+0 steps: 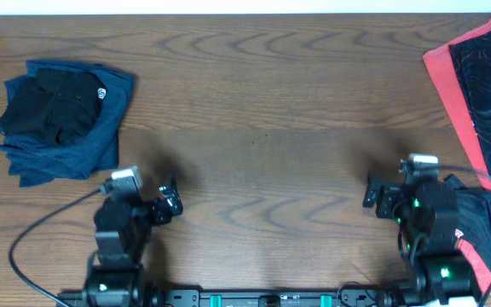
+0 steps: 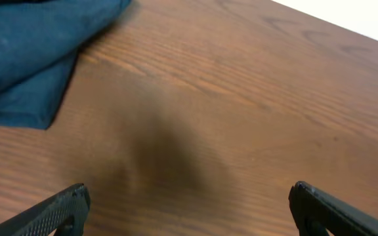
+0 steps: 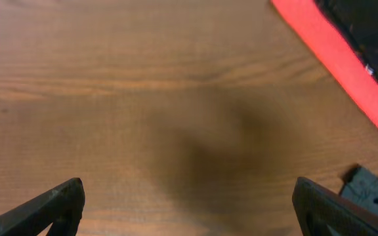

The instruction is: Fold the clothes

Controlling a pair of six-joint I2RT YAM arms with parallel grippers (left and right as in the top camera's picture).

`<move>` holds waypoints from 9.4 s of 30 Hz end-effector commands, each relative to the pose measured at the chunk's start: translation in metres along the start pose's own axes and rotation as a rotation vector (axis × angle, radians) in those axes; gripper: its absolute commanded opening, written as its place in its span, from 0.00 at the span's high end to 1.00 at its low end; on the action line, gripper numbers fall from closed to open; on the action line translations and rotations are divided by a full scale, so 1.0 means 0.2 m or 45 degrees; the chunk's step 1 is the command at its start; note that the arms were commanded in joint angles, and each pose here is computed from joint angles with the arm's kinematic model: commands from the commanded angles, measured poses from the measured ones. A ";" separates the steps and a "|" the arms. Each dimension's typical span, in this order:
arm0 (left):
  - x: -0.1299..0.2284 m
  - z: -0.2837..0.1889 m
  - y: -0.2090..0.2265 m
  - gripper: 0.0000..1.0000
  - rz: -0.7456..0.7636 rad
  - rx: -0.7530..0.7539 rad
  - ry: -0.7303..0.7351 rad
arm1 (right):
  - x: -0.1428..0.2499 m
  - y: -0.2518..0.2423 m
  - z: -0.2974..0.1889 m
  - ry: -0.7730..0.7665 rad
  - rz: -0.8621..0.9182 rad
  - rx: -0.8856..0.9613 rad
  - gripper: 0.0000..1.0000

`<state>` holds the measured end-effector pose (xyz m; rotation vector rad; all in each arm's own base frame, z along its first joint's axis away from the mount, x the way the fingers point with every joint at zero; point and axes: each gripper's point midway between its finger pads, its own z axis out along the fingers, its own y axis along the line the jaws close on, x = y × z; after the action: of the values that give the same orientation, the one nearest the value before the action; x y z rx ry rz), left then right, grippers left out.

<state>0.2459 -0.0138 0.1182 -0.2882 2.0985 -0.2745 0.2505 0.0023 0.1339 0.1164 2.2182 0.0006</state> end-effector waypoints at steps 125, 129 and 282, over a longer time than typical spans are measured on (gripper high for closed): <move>-0.23 -0.09 -0.11 0.02 -0.057 -0.093 0.413 | -0.22 1.93 0.42 0.027 -0.267 -1.051 0.83; -0.23 -0.09 -0.11 0.02 -0.057 -0.093 0.413 | -0.23 1.80 0.50 0.035 -0.343 -0.912 0.29; 0.63 0.36 -1.13 0.32 -0.169 0.447 1.052 | 0.39 -1.00 0.12 0.661 1.064 1.003 0.91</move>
<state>0.2660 -0.2672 0.0603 -0.0364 2.7612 -1.0157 0.1994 -0.1908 0.0427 1.6177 2.3794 -0.4364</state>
